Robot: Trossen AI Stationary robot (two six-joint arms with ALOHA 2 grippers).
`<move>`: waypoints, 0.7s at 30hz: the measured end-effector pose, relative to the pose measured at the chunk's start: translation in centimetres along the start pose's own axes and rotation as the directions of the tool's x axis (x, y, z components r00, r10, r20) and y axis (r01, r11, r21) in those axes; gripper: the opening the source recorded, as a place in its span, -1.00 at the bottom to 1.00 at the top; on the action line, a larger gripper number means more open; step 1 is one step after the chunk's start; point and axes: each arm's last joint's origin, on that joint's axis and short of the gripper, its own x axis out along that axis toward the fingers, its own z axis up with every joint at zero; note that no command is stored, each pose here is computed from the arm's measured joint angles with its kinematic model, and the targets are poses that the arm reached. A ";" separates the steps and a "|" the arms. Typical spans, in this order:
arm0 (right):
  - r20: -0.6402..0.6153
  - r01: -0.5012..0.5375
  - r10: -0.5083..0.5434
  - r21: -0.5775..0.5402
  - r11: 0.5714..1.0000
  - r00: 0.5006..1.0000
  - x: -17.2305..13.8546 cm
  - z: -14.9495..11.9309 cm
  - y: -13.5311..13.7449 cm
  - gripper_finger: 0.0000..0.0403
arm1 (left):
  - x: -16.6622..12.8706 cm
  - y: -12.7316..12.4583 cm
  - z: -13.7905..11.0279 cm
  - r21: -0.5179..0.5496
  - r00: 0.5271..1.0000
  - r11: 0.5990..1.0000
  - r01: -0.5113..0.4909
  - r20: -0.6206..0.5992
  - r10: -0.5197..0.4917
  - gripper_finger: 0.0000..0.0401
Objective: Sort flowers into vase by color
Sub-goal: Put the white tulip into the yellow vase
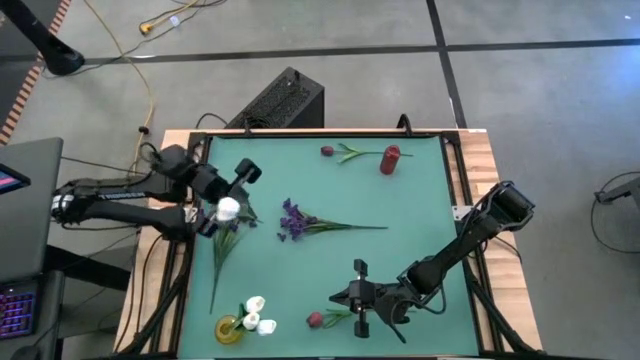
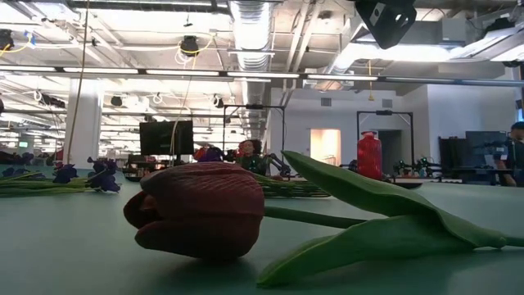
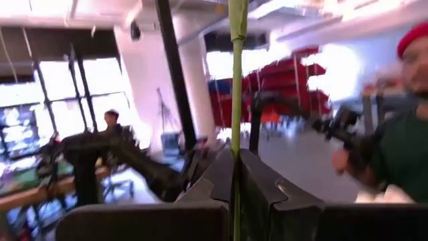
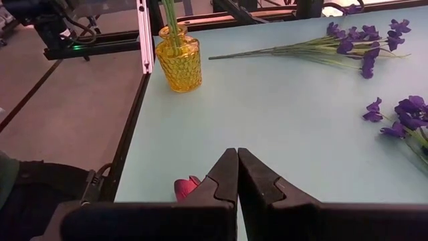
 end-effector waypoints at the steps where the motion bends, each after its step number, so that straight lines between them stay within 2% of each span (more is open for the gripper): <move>1: 0.000 0.000 0.000 -0.001 1.000 1.000 0.0 0.0 0.0 -0.84 | 0.2 -0.2 0.2 -0.017 1.000 1.000 0.000 0.023 0.000 -1.00; 7: 0.000 0.000 0.000 -0.015 1.000 1.000 0.0 0.0 0.0 -0.84 | 1.1 -1.1 0.9 -0.128 0.993 0.991 -0.033 0.112 0.047 -1.00; 14: 0.000 0.000 0.000 -0.018 1.000 1.000 0.0 0.0 0.0 -0.84 | 2.1 -3.0 1.7 -0.167 0.980 0.982 0.087 0.192 -0.054 -1.00; 21: 0.000 0.001 -0.001 -0.018 1.000 1.000 0.0 0.0 0.0 -0.84 | 3.2 -6.3 2.6 -0.186 0.953 0.966 0.177 0.278 -0.121 -1.00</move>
